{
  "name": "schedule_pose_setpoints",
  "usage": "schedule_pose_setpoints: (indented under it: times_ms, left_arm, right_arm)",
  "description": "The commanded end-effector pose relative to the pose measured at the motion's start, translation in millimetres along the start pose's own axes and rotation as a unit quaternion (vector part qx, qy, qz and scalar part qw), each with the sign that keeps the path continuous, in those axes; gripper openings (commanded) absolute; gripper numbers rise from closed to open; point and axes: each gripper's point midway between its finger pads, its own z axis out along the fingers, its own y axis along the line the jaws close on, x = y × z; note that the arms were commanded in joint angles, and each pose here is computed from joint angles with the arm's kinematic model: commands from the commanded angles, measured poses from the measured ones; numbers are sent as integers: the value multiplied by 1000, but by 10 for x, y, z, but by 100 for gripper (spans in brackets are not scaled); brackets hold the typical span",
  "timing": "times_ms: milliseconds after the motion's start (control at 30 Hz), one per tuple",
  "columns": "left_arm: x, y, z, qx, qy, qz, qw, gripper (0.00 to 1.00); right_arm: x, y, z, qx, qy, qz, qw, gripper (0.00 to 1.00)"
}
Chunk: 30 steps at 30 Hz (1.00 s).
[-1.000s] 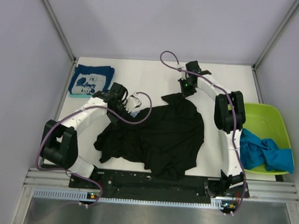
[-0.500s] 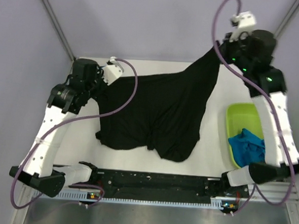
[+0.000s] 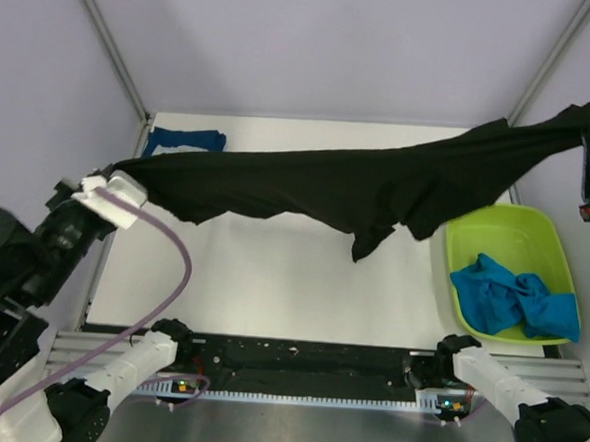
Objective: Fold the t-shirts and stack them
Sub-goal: Flatten out the tshirt
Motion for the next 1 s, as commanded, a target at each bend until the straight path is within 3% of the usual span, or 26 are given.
schedule_pose_setpoints:
  times_ms: [0,167,267,433,633,800,967]
  left_arm:
    - [-143,62,-266,0,-33,-2,999,0]
    - [-163,125,-251,-12,-31,-6,999,0]
    - [-76,72,-10,-6,-5,-10,1000,0]
    - [288,-166,810,6,75,6,997,0]
    - [899,-694,2074,44,160,26,986,0]
    - [1570,-1286,2968,100,214,49,971,0]
    - [2130,-1616,3822,96,265,51,958,0]
  right_arm:
    - [-324,-23,-189,4,-42,-12,999,0]
    - [-372,-69,-85,12,-44,-24,999,0]
    - [-12,-106,289,13,4,-40,999,0]
    - [1340,-80,1267,-14,143,-67,987,0]
    - [2976,-130,2202,-67,235,-94,965,0]
    - [4457,17,2533,-137,268,-127,945,0]
    - [5611,-39,2784,-123,310,-109,937,0]
